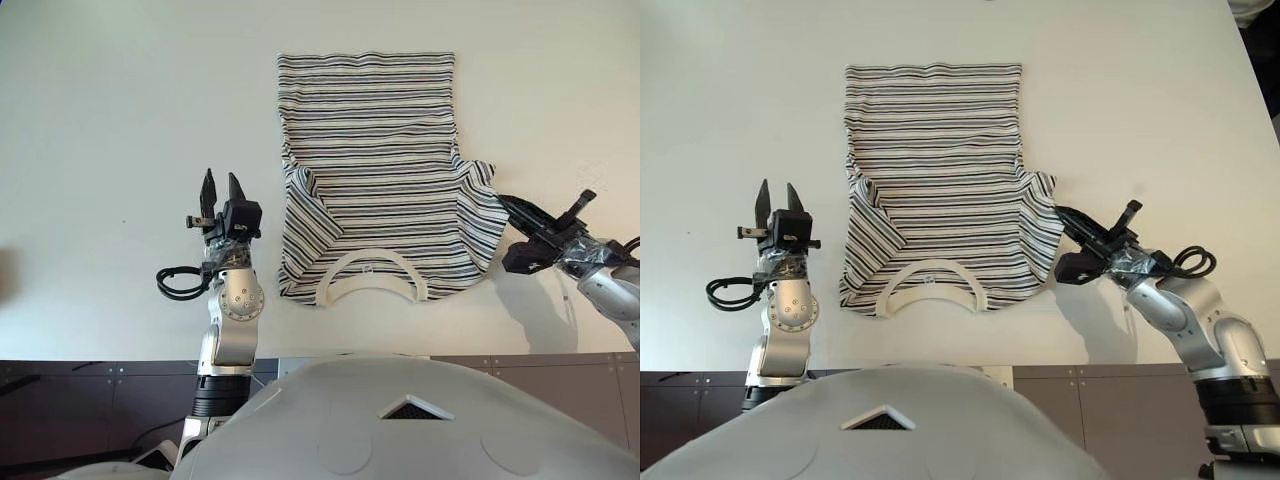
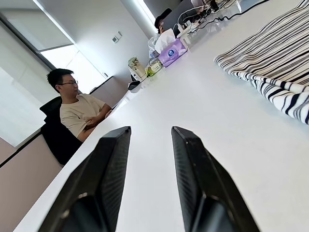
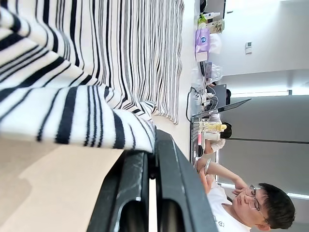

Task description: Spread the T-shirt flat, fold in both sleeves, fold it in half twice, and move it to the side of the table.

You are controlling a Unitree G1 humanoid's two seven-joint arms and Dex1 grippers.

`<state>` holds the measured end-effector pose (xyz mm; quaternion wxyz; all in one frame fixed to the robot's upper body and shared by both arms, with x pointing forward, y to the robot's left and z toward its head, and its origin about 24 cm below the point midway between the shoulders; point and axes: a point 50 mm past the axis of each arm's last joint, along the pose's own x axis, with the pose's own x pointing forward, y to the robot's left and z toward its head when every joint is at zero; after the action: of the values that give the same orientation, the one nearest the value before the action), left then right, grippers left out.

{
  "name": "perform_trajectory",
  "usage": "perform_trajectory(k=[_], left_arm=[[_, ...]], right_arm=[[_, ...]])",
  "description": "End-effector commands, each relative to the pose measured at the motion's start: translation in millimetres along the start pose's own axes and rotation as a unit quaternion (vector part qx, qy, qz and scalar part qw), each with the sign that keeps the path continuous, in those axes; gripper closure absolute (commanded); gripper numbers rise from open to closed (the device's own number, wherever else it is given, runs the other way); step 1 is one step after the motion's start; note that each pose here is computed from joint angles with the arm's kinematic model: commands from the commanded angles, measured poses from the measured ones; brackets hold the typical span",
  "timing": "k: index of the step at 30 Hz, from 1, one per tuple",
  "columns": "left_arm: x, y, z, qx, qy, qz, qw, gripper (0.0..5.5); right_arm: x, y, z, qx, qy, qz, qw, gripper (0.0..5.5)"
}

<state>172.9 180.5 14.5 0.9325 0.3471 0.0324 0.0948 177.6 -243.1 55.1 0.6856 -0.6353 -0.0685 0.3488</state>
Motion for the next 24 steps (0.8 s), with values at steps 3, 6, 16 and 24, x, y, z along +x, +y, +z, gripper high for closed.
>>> perform_trajectory(k=[3, 6, 16, 24], left_arm=[[3, 1, -1, -0.001, -0.001, 0.004, 1.0, 3.93], [3, 1, -3, 0.0, 0.002, 0.0, 1.0, 3.93], [15, 2, -5, 0.007, -0.012, -0.019, 1.0, 3.93], [18, 18, -10, 0.06, -0.056, -0.059, 0.995, 3.93]], right_arm=[[19, -13, 15, 0.004, -0.038, -0.031, 0.999, 5.38], [27, -12, 23, 0.011, -0.055, -0.033, 0.998, 5.38], [49, 13, 40, 0.04, -0.078, 0.008, 0.996, 5.38], [56, 15, 43, 0.07, -0.087, 0.006, 0.994, 4.62]])
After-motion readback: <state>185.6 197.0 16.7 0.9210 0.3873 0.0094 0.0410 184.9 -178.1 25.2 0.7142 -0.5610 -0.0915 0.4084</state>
